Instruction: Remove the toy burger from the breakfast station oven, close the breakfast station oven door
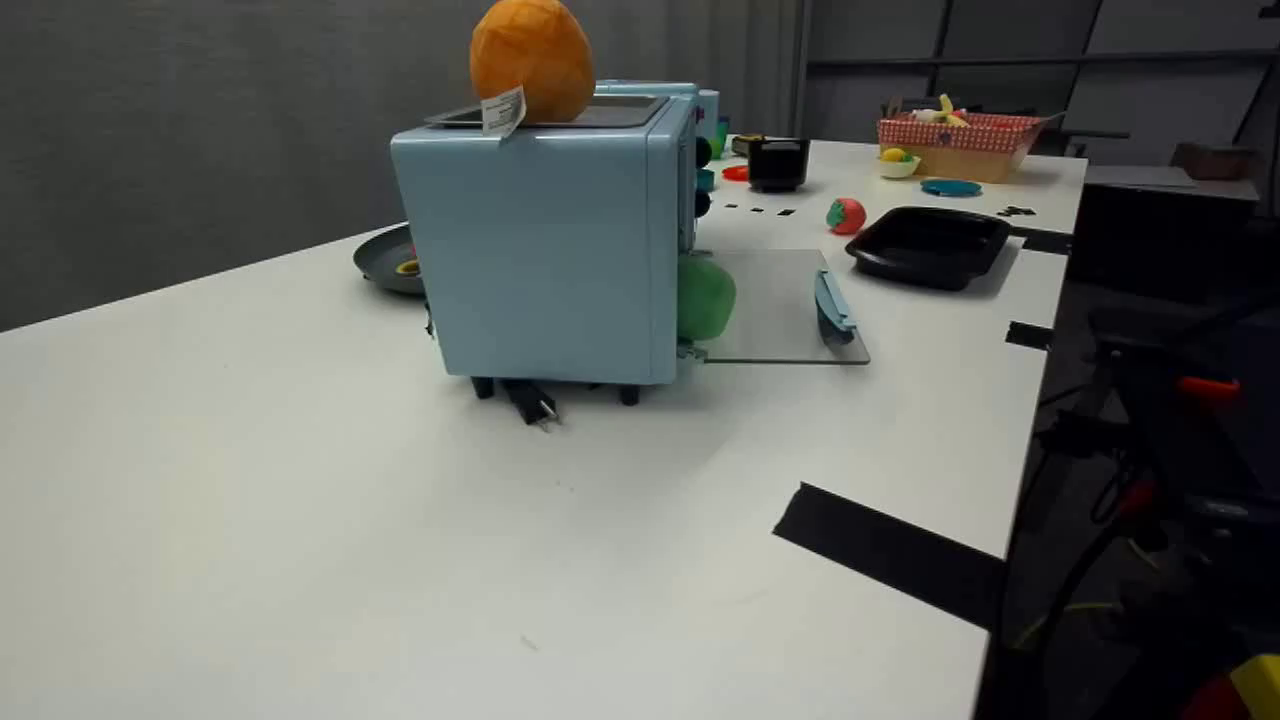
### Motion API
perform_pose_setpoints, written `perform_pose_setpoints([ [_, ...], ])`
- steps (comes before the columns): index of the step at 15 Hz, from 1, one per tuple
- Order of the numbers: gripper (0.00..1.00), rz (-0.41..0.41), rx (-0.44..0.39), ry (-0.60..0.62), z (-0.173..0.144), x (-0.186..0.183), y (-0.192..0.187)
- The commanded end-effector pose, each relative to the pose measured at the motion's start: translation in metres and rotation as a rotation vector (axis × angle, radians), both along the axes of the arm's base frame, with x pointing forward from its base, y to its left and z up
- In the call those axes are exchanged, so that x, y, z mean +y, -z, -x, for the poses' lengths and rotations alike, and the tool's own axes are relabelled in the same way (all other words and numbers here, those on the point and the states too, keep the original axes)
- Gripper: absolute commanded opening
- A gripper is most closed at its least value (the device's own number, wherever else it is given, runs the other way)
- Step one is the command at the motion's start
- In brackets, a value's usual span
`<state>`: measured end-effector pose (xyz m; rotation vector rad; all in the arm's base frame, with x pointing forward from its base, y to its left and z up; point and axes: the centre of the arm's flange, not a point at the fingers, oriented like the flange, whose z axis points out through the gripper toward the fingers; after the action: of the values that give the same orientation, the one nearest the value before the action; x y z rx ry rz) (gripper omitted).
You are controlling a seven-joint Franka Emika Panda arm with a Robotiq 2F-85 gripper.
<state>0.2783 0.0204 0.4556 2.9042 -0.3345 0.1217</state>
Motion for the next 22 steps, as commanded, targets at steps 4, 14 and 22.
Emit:
perform_pose_setpoints([
  [4,1.00,0.000,0.003,0.000,0.000,0.000,0.001],
  [14,1.00,0.000,0.003,0.000,0.000,0.000,0.001],
  [22,1.00,-0.012,-0.008,-0.010,-0.011,0.001,0.002],
])
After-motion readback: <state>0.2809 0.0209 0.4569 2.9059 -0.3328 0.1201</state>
